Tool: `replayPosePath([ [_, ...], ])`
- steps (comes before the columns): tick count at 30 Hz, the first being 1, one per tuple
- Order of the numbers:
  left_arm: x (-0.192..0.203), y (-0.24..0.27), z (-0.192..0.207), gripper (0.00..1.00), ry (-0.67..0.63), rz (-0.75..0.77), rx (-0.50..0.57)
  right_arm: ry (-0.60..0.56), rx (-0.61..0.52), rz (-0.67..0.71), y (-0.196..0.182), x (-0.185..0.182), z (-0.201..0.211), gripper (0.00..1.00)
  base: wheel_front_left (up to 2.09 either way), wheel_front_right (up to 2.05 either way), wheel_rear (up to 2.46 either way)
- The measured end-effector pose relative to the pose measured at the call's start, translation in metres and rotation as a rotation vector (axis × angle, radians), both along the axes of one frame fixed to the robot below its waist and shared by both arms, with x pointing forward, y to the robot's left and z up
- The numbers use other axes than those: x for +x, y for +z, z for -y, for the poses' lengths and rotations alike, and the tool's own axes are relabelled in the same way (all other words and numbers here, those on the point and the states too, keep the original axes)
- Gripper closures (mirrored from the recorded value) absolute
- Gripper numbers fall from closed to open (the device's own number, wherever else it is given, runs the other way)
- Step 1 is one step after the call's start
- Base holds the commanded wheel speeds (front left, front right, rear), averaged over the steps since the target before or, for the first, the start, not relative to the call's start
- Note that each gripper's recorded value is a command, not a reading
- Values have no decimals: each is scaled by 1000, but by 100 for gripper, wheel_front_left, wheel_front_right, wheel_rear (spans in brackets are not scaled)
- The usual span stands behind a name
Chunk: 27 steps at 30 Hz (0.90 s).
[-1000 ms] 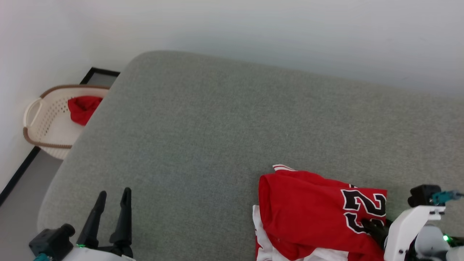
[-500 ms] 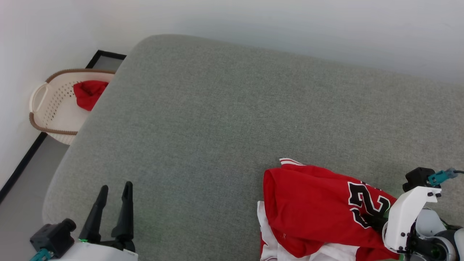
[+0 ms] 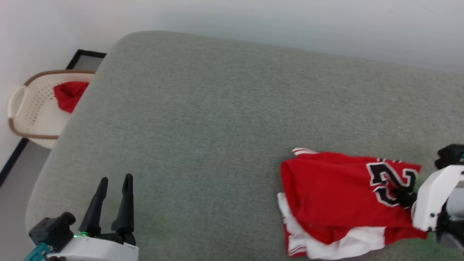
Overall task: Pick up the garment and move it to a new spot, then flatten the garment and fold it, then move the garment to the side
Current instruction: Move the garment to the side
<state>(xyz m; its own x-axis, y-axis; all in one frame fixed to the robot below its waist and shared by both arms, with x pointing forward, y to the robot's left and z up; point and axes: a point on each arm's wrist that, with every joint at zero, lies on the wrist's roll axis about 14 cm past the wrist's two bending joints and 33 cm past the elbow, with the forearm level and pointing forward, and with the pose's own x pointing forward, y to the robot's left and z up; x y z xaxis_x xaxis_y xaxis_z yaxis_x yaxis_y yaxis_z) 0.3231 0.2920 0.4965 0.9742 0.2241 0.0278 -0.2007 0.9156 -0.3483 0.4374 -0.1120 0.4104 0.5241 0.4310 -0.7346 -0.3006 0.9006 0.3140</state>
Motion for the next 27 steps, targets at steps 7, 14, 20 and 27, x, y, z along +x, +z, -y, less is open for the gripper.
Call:
replayPosePath([
  [7, 23, 5, 18, 0, -69, 22, 8, -57, -114, 88, 21, 23, 50, 100, 0, 0, 0],
  [14, 48, 7, 37, 0, -140, 37, 8, -101, -234, 157, 43, 37, 101, 100, 0, 0, 0],
  [20, 71, 6, 57, 0, -207, 42, 12, -146, -325, 199, 57, 47, 143, 100, 0, 0, 0],
  [27, 98, 0, 76, 0, -273, 41, 13, -198, -417, 234, 65, 56, 189, 100, 0, 0, 0],
])
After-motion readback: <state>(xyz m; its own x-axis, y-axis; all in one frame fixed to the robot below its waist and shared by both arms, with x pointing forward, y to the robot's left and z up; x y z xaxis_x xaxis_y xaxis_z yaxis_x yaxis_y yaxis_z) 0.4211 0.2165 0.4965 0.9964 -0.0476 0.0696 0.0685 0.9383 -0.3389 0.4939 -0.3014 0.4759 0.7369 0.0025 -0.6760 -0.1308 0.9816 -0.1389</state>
